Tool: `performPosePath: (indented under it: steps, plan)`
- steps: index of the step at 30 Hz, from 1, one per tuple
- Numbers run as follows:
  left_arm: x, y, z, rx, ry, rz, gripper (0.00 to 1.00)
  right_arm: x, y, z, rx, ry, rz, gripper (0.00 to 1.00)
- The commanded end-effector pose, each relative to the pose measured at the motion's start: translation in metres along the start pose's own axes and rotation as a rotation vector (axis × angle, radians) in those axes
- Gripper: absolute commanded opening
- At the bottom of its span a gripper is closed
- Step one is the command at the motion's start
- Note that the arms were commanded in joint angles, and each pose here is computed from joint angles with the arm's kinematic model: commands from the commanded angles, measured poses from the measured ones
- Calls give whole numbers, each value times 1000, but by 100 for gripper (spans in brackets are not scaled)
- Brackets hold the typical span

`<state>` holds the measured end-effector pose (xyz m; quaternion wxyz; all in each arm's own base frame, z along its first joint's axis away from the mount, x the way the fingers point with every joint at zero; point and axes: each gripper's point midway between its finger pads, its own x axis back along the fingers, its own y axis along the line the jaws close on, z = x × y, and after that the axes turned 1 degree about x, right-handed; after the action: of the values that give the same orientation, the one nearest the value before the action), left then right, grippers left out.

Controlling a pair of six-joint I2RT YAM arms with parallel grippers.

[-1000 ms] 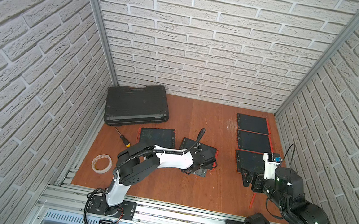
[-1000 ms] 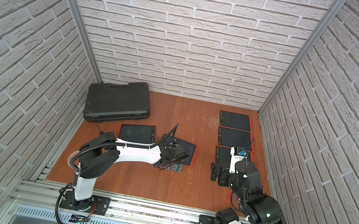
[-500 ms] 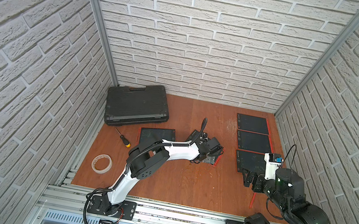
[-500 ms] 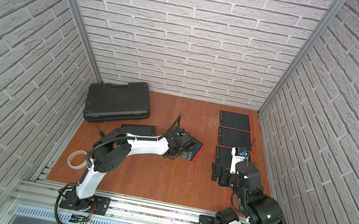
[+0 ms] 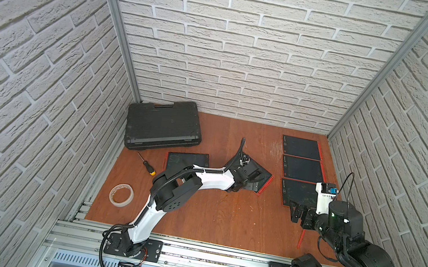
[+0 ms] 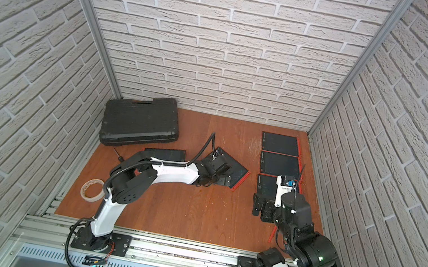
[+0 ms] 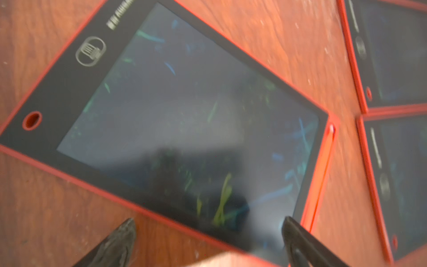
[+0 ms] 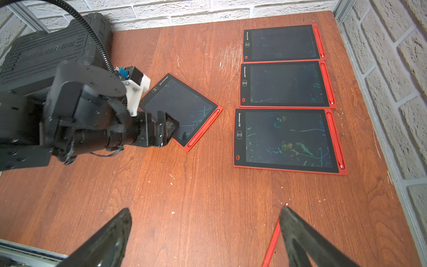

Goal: Place the stylus back onto the writing tablet
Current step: Move the writing tablet to the center of the board.

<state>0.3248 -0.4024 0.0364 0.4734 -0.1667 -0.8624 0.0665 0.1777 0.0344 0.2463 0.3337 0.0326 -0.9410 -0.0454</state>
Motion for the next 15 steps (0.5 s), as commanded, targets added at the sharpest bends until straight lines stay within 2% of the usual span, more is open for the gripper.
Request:
performPosePath:
  steps: [1,6,10,15]
  plan:
    - [6,9,28,-194,93,41,98,-2,2,-6,-14,-33,-6,98]
    - [16,29,46,-392,176,-25,98,-3,3,-6,-10,-27,-10,98]
    - [18,47,46,-438,200,-125,98,-3,3,-6,-12,-29,-8,98]
    - [12,48,50,-481,225,-201,98,-3,2,-7,-14,-32,-3,98]
